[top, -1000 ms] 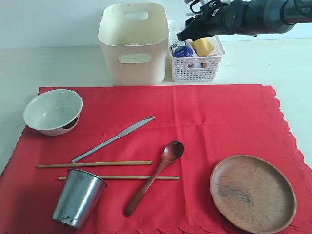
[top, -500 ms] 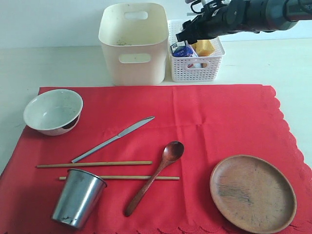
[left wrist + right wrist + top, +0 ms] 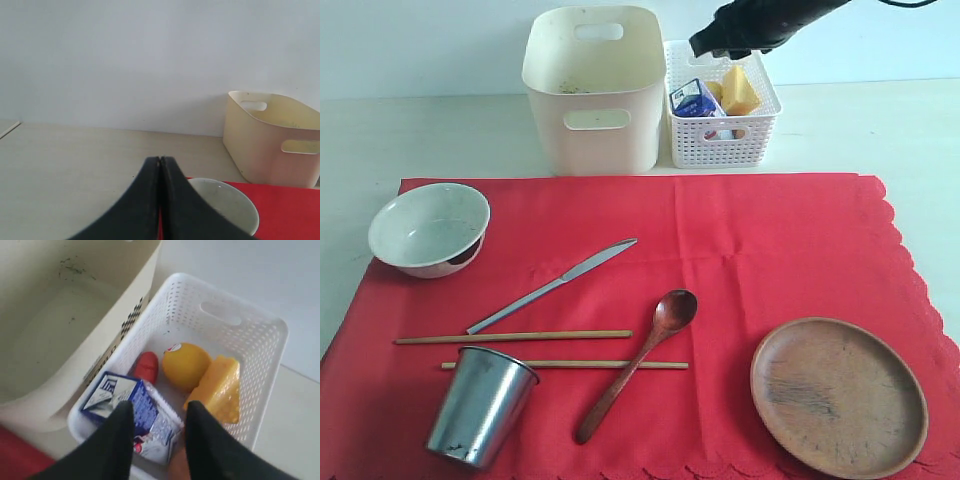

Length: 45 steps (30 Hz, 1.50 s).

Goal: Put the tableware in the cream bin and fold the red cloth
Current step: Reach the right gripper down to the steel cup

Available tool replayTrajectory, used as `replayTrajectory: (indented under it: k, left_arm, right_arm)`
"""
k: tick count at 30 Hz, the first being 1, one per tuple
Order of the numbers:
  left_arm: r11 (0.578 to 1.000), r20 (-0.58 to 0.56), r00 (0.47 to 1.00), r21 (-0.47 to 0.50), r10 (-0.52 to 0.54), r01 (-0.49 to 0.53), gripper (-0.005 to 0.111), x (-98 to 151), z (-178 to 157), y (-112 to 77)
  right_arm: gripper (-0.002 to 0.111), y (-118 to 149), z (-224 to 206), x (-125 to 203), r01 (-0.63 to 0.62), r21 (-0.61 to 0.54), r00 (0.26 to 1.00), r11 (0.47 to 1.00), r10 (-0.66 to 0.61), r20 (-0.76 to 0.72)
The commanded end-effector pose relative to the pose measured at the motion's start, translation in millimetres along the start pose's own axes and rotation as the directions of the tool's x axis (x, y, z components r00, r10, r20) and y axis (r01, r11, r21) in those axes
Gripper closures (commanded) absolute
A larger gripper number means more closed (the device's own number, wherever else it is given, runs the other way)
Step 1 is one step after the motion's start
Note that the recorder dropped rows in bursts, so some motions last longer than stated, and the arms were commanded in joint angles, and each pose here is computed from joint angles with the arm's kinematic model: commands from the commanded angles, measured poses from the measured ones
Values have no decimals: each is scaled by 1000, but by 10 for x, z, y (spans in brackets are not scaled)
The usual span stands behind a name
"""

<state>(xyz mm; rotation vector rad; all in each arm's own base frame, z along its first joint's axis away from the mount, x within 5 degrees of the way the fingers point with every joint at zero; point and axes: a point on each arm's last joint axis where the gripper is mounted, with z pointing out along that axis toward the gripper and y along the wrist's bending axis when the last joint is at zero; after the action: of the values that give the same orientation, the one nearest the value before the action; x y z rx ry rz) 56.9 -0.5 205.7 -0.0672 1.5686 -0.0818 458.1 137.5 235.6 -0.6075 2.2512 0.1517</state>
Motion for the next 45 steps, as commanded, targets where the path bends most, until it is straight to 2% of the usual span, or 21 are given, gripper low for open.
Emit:
replayTrajectory:
  k: [1, 4, 8, 14, 20, 30, 36, 40, 43, 45]
  left_arm:
    - [1000, 6, 1000, 1, -5, 5, 104, -2, -4, 0]
    - [1000, 6, 1000, 1, -5, 5, 104, -2, -4, 0]
    - [1000, 6, 1000, 1, -5, 5, 104, -2, -4, 0]
    - [1000, 6, 1000, 1, -5, 5, 104, -2, -4, 0]
    - [1000, 6, 1000, 1, -5, 5, 104, -2, -4, 0]
    - [1000, 6, 1000, 1, -5, 5, 104, -2, -4, 0]
    - [1000, 6, 1000, 1, -5, 5, 104, -2, -4, 0]
    - [1000, 6, 1000, 1, -5, 5, 104, -2, -4, 0]
    - [1000, 6, 1000, 1, -5, 5, 104, -2, -4, 0]
    - [1000, 6, 1000, 1, -5, 5, 104, -2, -4, 0]
  right_arm:
    - [95, 17, -281, -76, -5, -34, 999, 999, 3, -43]
    - [108, 45, -438, -80, -4, -50, 998, 999, 1, -55]
    - [108, 123, -651, -56, 20, -103, 999, 994, -24, -45]
    - [108, 341, -903, 4, 62, -293, 998, 954, -62, 9]
    - [108, 661, -967, 98, 157, -538, 987, 829, -149, 58]
    - [108, 1588, -913, 206, 348, -662, 919, 664, -380, 102]
    - [108, 2044, -740, 462, 355, -764, 865, 538, -499, 51]
    - [108, 2230, -651, 581, 359, -796, 839, 487, -542, 47]
    - [108, 2302, -621, 623, 358, -804, 832, 474, -553, 44]
    - [108, 2320, -599, 623, 361, -796, 835, 485, -549, 44]
